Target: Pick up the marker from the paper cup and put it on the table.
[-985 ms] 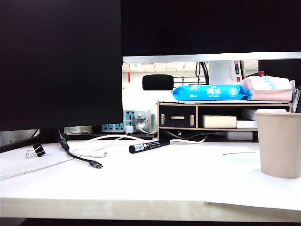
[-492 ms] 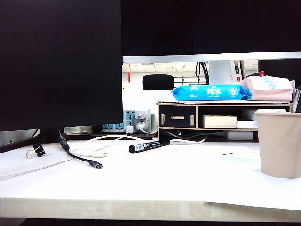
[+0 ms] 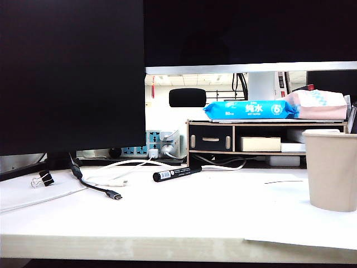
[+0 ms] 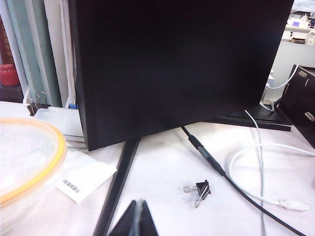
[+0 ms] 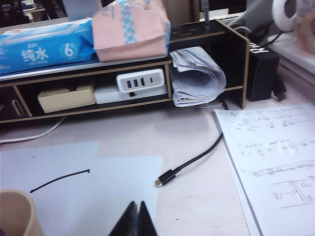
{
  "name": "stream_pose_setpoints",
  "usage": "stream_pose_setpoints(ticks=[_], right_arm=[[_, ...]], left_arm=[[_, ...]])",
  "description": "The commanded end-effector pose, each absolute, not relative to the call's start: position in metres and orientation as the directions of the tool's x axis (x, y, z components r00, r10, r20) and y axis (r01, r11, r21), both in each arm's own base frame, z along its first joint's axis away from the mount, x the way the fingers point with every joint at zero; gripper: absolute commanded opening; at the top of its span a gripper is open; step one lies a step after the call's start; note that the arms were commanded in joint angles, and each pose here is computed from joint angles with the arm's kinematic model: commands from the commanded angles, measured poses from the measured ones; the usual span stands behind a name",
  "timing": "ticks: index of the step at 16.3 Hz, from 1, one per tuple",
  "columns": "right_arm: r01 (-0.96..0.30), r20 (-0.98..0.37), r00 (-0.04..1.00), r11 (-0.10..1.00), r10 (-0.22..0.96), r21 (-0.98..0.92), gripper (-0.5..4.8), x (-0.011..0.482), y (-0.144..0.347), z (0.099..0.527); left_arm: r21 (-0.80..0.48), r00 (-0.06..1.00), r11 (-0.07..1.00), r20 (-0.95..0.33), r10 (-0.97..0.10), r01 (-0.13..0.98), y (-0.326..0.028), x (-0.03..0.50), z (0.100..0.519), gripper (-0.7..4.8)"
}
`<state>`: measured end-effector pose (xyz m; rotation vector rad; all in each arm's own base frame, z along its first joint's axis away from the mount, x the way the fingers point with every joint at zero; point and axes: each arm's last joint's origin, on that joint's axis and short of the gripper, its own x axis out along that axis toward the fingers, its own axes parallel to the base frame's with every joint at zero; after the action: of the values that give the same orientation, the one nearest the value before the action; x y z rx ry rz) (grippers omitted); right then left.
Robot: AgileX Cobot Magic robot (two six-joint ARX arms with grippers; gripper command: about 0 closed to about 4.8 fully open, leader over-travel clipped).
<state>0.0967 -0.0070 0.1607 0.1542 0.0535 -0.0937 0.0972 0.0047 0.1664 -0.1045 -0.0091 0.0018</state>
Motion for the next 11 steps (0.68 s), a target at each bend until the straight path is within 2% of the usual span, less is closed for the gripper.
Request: stream_pose_setpoints(ticks=[1, 5, 11], right_arm=[[0.094, -0.046, 0.995, 0.982, -0.088, 0.166, 0.05, 0.0968, -0.0069, 0.1619], [0.080, -0.049, 0.996, 0.975, -0.071, 0.210, 0.05, 0.0970, -0.0053, 0.1611], [0.023, -0.051, 0.999, 0.991, -0.016, 0.133, 0.05, 0.0972, 0.0003, 0.1609]], left_arm=[[-0.103, 1.000, 0.995, 0.022, 0.000, 0.002, 0.0046, 0.0972, 0.1679, -0.05], [-0.103, 1.000, 0.995, 0.022, 0.000, 0.002, 0.0046, 0.0972, 0.1679, -0.05], [-0.103, 1.000, 0.995, 0.022, 0.000, 0.002, 0.0046, 0.0972, 0.1679, -0.05]])
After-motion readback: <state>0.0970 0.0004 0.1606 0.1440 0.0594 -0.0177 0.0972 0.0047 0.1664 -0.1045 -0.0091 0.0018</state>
